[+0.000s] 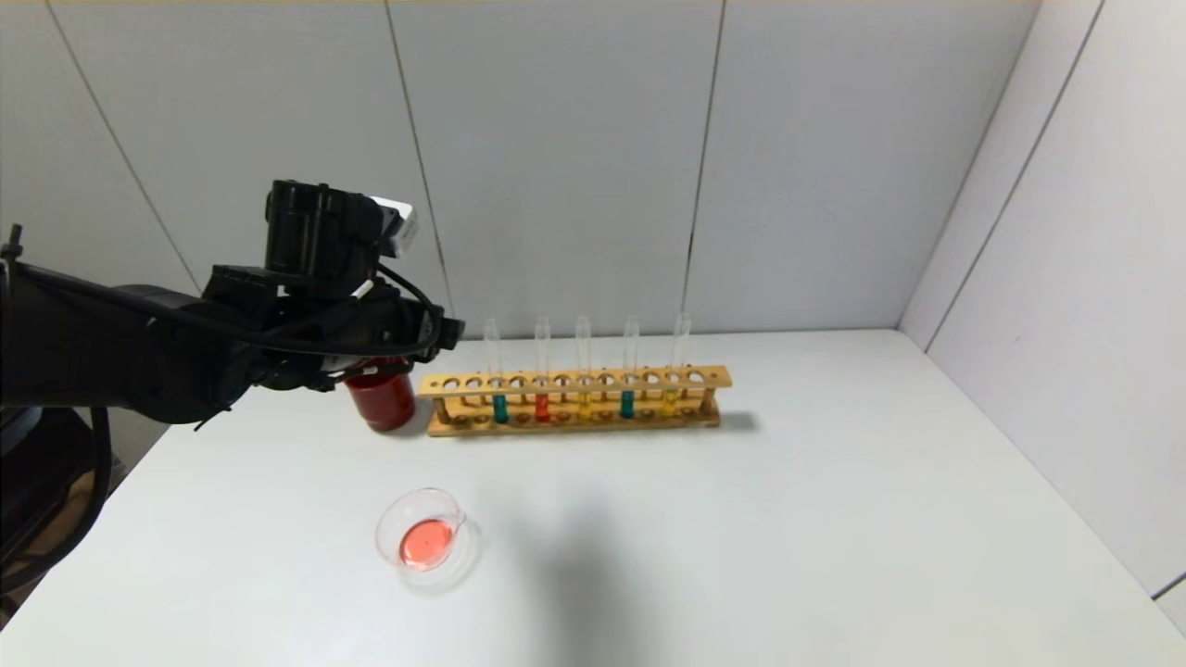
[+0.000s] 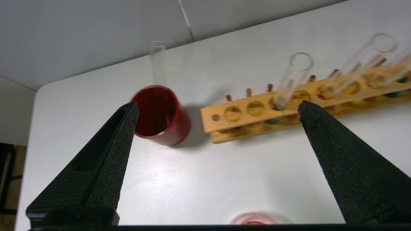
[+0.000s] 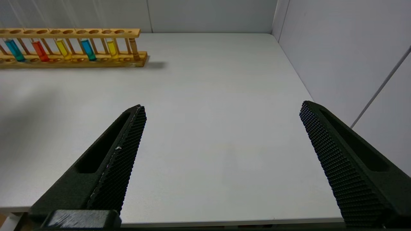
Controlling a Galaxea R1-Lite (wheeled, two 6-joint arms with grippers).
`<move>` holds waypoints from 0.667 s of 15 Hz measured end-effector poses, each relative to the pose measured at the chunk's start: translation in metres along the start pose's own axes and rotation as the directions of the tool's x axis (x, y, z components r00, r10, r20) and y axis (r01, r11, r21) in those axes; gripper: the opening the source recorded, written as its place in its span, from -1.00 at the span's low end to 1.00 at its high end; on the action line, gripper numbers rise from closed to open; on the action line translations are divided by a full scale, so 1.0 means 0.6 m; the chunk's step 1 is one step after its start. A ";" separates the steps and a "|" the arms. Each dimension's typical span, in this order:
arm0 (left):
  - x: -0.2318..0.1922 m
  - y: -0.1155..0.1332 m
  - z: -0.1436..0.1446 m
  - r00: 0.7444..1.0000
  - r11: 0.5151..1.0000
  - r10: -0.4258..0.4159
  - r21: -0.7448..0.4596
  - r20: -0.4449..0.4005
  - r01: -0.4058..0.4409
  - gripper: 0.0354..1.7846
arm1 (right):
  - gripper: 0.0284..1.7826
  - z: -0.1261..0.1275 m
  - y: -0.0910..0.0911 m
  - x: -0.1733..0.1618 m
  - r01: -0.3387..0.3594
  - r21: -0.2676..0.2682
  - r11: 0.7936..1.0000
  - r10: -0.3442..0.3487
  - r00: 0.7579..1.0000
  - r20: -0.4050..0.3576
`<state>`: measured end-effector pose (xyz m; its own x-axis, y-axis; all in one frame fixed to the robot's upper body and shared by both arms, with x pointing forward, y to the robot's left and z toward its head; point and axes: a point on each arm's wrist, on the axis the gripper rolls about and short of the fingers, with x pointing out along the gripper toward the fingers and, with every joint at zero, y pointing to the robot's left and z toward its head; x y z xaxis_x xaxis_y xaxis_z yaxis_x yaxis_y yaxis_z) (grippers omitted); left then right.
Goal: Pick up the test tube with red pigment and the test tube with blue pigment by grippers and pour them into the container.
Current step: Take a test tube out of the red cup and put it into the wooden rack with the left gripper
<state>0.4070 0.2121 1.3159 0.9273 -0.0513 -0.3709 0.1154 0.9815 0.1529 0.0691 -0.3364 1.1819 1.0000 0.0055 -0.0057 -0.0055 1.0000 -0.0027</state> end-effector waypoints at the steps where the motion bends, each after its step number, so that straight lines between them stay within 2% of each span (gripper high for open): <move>1: -0.005 -0.014 0.004 1.000 1.000 -0.024 -0.015 0.011 0.024 0.95 | 0.96 0.000 0.000 0.000 0.000 0.000 1.000 0.000 1.000 0.000; 5: -0.026 -0.073 0.005 0.995 0.992 -0.100 -0.075 0.027 0.102 0.95 | 0.96 0.000 0.000 0.000 0.001 0.000 1.000 -0.001 1.000 0.000; 8: -0.020 -0.093 -0.009 0.998 0.995 -0.055 -0.079 0.011 0.055 0.95 | 0.96 0.000 0.000 0.000 0.000 0.000 1.000 0.000 1.000 0.000; 10: -0.006 -0.103 -0.016 0.999 0.994 -0.035 -0.100 0.033 0.038 0.95 | 0.96 0.000 0.000 0.000 0.000 0.000 1.000 0.000 1.000 0.000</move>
<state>0.3934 0.1532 1.2991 0.9340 -0.0915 -0.3452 0.1144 0.9923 0.0465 0.0691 -0.3364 1.1819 1.0000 0.0060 -0.0057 -0.0060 1.0000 -0.0023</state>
